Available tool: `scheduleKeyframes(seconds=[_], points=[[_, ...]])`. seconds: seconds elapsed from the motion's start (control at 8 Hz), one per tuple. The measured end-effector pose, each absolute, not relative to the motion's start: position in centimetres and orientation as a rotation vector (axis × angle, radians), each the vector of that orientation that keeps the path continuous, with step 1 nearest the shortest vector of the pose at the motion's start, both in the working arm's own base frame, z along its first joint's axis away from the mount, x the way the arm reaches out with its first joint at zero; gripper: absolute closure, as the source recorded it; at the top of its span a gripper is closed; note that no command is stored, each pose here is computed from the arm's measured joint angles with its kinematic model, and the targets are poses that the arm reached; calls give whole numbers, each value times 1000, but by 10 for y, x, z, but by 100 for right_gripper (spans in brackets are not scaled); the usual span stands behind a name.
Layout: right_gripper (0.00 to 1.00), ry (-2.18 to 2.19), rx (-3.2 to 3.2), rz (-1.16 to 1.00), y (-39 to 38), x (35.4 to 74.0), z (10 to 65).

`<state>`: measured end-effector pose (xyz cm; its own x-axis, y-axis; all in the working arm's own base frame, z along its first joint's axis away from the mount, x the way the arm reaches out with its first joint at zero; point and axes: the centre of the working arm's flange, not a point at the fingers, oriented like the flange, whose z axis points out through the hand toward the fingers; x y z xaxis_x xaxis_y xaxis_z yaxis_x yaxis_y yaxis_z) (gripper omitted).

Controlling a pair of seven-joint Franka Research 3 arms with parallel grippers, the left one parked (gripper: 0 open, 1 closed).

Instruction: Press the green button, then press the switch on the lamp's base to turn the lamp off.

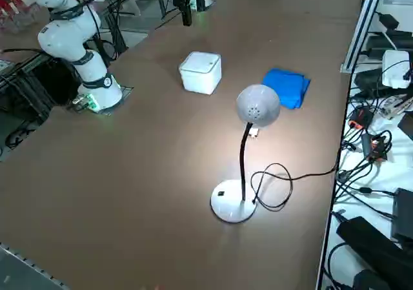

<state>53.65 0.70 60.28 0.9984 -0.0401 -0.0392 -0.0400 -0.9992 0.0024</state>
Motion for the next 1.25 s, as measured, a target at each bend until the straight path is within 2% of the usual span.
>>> scheduleKeyframes(seconds=[1.12, 1.25], points=[[1, -128, 3131, -156, -3, 540, 587], [23, -130, 3129, -179, -3, 544, 579]])
